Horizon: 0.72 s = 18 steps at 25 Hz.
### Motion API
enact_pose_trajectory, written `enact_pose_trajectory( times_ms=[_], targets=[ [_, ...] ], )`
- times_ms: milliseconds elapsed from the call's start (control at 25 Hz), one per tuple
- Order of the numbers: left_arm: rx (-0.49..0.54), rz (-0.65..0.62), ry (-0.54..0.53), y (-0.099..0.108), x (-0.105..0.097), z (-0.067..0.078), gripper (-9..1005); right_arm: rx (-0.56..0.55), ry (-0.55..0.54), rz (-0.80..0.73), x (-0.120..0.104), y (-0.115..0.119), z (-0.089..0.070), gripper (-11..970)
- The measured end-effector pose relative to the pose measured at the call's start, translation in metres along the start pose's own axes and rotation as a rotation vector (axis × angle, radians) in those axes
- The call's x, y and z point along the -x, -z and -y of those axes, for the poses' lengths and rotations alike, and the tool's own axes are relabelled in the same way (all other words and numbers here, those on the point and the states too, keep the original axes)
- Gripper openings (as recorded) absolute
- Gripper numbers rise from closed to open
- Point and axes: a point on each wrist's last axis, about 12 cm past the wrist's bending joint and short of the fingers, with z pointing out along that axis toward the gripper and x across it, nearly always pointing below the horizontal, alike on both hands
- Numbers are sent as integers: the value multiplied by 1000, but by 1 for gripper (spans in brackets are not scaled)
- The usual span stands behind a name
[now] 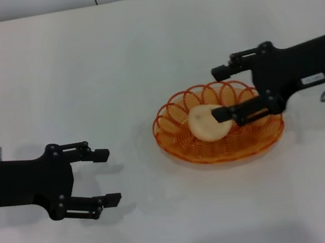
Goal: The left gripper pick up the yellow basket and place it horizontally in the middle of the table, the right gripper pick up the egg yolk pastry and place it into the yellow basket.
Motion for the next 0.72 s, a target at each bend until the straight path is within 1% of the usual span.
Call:
enact_pose_trajectory(
  times_ms=[40,280,440,480,520,720],
  targets=[
    [6,0,-1,1,0,0,833,2,4,12,-4,4,-2,731],
    [24,11,-2,5,-1,1,833,3,23,55,-26,23,-7,877],
    [22,21,0,6,0,1,833,0,33,83,-43,36,-9,877],
    [23,24,1,6,0,1,833,0,33,83,-43,36,-9,877],
    [23,27,2,6,0,2,833,-4,34,91,-51,41,-10,877],
    [16,32,1,5,1,1,833,3,35,85,-64,45,-12,877]
  ],
)
